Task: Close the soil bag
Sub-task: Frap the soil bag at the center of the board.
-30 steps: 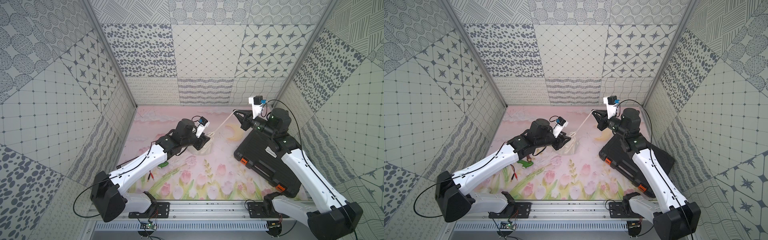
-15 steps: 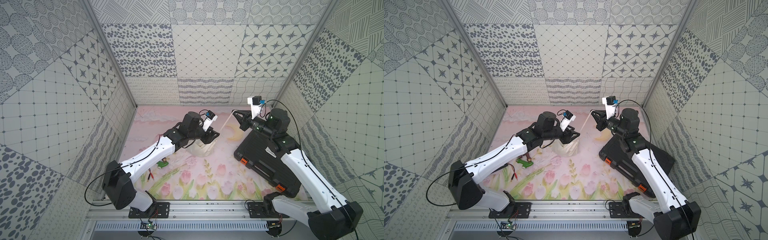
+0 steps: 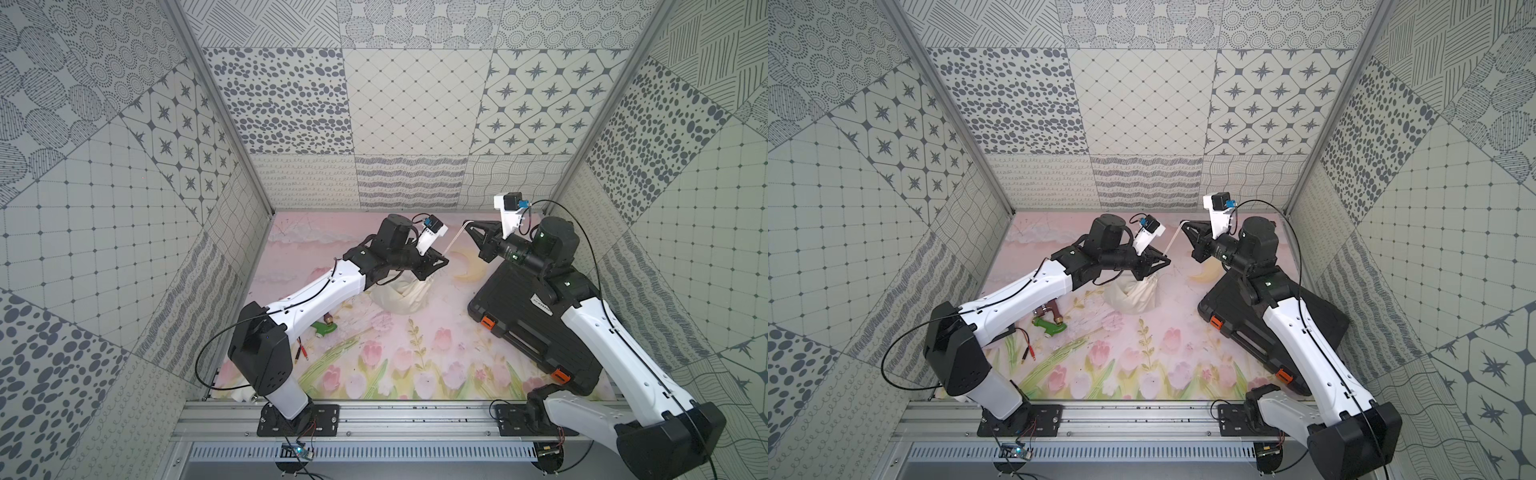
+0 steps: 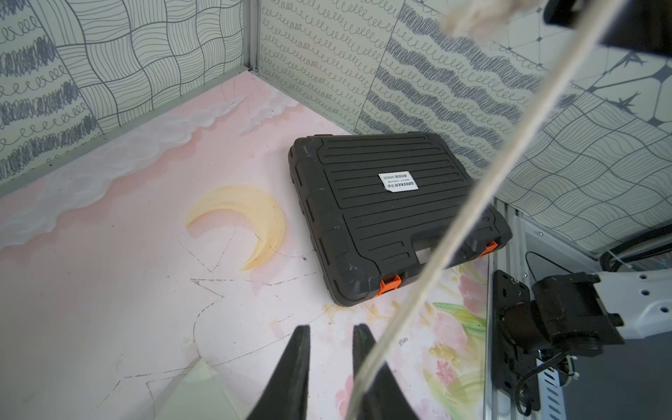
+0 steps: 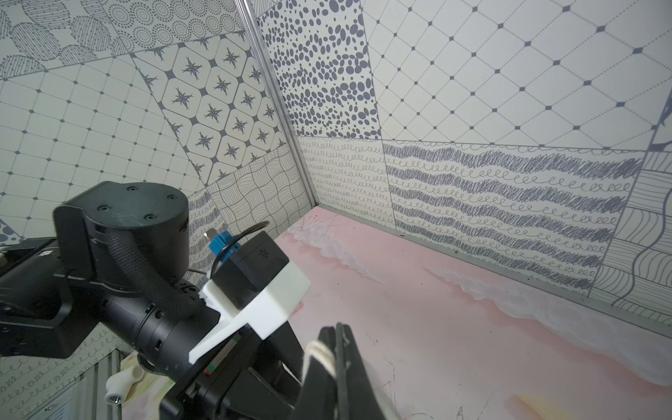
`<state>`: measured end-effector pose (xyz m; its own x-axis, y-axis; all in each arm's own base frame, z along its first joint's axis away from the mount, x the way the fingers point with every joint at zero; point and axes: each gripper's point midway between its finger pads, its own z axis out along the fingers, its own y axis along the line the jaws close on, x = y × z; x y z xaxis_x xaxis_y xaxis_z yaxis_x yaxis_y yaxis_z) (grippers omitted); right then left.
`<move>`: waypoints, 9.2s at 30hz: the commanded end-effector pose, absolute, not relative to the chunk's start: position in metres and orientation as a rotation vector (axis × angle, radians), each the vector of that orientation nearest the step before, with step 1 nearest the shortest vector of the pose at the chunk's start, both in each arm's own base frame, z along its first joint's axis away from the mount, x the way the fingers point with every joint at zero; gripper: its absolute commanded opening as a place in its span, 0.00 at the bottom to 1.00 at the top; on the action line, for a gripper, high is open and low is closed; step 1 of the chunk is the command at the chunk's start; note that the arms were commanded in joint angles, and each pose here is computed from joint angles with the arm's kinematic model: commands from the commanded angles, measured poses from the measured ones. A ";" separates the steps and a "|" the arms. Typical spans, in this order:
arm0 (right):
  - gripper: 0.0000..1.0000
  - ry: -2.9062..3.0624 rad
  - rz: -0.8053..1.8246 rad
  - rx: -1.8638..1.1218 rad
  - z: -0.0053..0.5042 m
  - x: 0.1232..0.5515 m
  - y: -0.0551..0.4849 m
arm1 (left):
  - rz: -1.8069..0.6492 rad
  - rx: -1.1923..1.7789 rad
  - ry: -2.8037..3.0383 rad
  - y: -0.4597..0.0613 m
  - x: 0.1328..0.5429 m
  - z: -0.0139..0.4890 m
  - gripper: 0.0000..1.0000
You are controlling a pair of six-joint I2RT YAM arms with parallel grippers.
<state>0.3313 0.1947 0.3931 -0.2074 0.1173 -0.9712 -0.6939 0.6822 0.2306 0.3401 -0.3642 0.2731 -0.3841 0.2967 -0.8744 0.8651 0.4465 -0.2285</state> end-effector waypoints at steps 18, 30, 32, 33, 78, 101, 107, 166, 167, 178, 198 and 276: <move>0.00 1.435 0.644 -0.467 0.480 0.365 0.180 | -1.027 1.179 2.342 -0.328 0.244 0.138 0.00; 0.00 1.423 0.608 -0.322 0.500 0.401 0.155 | -0.930 1.150 2.654 -0.303 0.193 0.054 0.06; 0.00 1.423 0.608 -0.312 0.501 0.405 0.152 | -0.871 1.165 2.702 -0.299 0.187 0.045 0.07; 0.00 1.418 0.607 -0.308 0.502 0.406 0.151 | -0.835 1.166 2.737 -0.295 0.184 0.040 0.07; 0.00 1.383 0.630 -0.262 0.519 0.453 0.106 | -0.436 1.140 3.195 -0.246 0.150 0.020 0.12; 0.00 1.438 0.888 -0.483 0.444 0.397 0.213 | -0.178 0.589 2.463 -0.181 0.295 0.162 0.11; 0.00 1.452 0.938 -0.535 0.428 0.383 0.235 | -0.473 0.718 2.281 -0.222 0.272 0.173 0.45; 0.00 1.557 0.879 -0.571 0.392 0.363 0.237 | -1.107 0.840 1.841 -0.368 0.360 0.260 0.19; 0.00 1.557 0.875 -0.571 0.392 0.363 0.237 | -1.114 0.847 1.853 -0.369 0.359 0.257 0.17; 0.00 1.523 0.827 -0.464 0.425 0.380 0.206 | -1.141 0.904 2.067 -0.357 0.317 0.181 0.04; 0.00 1.476 0.691 -0.220 0.475 0.456 0.136 | -0.837 1.245 2.626 -0.333 0.194 0.047 0.03; 0.00 1.592 0.944 -0.512 0.391 0.382 0.216 | -1.227 0.797 1.988 -0.372 0.342 0.249 0.06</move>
<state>0.3822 0.2198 0.3723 -0.3320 0.1510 -0.9311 -0.7475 0.5600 0.3574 0.3545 -0.3692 0.2549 -0.5671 0.1048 -0.8169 0.7636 0.4387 -0.4738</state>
